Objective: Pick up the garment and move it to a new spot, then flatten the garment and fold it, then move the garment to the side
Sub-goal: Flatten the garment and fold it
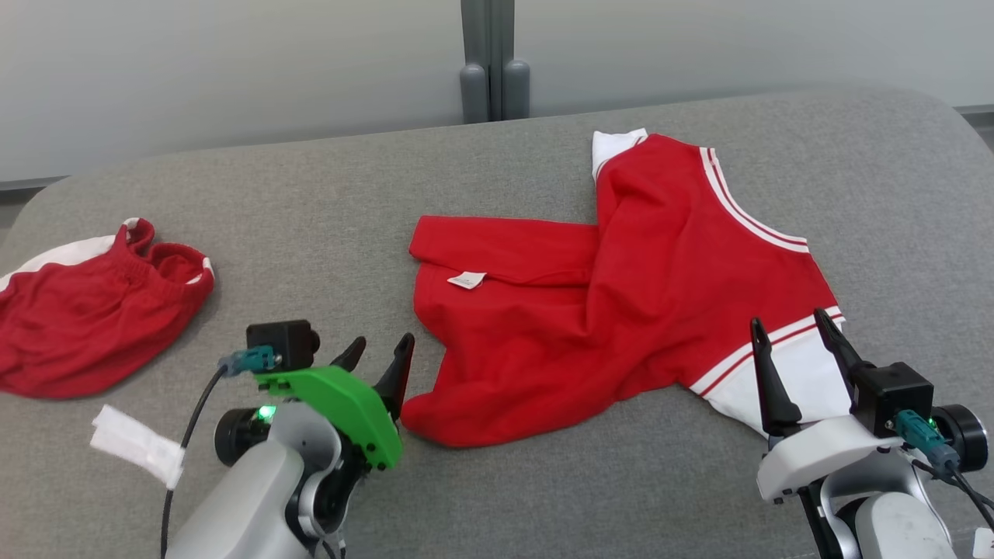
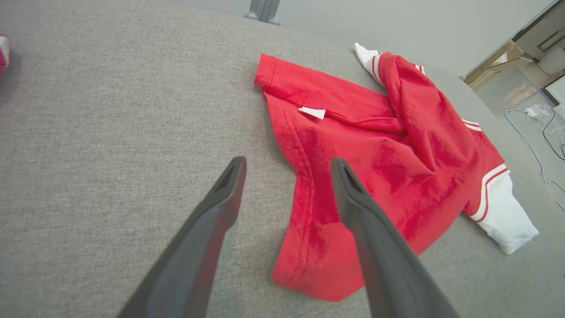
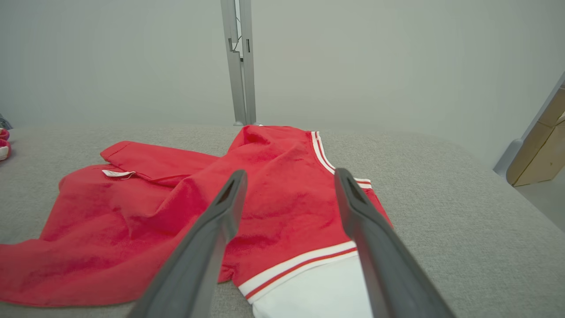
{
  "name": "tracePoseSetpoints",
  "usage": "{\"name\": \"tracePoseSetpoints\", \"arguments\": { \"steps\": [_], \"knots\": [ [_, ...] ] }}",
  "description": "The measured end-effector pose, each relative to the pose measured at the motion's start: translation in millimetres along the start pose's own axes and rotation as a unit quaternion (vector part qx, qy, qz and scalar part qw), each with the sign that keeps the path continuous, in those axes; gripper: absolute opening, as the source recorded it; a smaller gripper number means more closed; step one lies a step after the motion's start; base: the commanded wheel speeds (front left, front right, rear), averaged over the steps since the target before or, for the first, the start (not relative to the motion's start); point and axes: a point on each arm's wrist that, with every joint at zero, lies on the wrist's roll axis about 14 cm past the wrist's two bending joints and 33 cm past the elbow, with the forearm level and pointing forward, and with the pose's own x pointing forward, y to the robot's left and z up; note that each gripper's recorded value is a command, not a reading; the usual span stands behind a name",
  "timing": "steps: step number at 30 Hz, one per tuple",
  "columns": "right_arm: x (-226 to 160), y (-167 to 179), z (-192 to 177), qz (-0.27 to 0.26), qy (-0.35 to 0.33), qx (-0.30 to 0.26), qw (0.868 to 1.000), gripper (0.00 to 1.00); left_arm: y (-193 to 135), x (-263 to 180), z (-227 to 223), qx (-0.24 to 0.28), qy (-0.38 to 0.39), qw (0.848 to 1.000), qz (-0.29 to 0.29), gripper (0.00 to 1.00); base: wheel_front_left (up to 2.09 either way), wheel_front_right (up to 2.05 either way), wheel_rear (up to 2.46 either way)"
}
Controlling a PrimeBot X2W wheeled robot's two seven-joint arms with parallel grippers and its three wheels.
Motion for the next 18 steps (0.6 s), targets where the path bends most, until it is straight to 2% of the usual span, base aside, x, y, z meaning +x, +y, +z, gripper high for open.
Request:
{"name": "tracePoseSetpoints", "arguments": {
  "steps": [7, 18],
  "knots": [
    [2, -8, 2, -0.012, -0.006, 0.002, 1.000, 1.00, -4, 38, -7, 0.016, 0.063, 0.998, -0.006, 1.00, 0.00, 0.00, 0.00],
    [-8, -52, -17, -0.079, 0.016, 0.001, 0.997, 1.00, -6, 93, -35, 0.020, 0.130, 0.991, -0.016, 1.00, 0.00, 0.00, 0.00]
  ]
}}
